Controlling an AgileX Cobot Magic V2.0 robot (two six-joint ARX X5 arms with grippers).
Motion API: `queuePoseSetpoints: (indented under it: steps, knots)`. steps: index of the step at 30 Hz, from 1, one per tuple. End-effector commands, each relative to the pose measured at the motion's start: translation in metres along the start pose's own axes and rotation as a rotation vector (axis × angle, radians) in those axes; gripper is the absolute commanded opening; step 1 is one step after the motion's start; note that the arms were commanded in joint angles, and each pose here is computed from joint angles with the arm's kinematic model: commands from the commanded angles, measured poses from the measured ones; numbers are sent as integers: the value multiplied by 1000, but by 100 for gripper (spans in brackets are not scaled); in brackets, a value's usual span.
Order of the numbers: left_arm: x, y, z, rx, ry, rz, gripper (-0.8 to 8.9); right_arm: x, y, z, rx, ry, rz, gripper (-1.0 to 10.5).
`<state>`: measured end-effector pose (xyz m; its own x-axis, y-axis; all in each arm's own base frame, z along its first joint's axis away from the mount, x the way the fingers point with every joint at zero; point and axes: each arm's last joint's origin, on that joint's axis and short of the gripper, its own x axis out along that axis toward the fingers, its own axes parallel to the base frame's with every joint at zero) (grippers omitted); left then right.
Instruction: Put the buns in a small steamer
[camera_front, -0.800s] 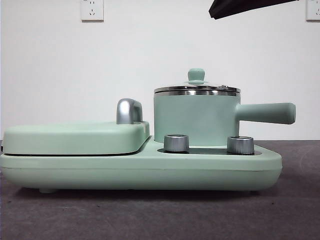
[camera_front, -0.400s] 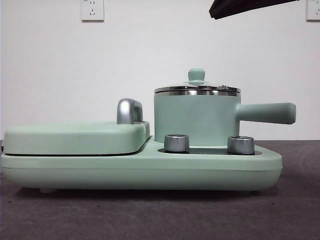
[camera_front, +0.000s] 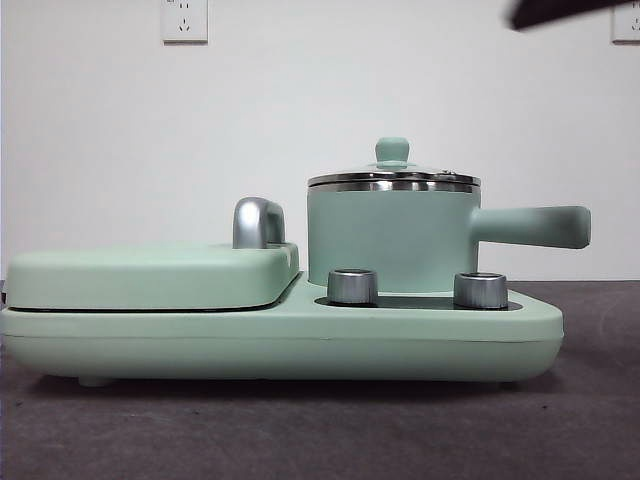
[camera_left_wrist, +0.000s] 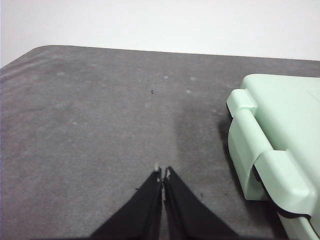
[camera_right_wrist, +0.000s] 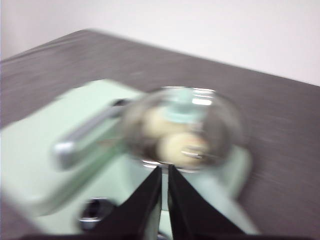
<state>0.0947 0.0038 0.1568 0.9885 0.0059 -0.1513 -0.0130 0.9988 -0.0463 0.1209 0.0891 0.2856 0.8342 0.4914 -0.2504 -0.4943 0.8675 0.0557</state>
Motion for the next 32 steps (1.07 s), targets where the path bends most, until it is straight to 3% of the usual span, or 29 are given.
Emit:
queuePoseSetpoints:
  steps: [1, 5, 11, 13, 18, 26, 32]
  knots:
    - [2, 0, -7, 11, 23, -3, 7, -9, -26, -20, 19, -10, -151, 19]
    - [2, 0, -7, 11, 23, -3, 7, -26, -55, -52, 79, -70, -386, 19]
    - [2, 0, -7, 11, 23, -3, 7, -40, -74, -98, 117, -134, -577, 19]
    - [2, 0, -7, 11, 23, -3, 7, -40, -76, -112, 122, -137, -592, 19]
    - [2, 0, -7, 11, 23, -3, 7, -34, -76, -138, 99, -182, -495, 19]
    - [2, 0, -7, 11, 24, -3, 7, -35, -79, -138, 47, -161, -538, 19]
    - [2, 0, -7, 11, 24, -3, 7, -35, -78, -138, 87, -181, -511, 19]
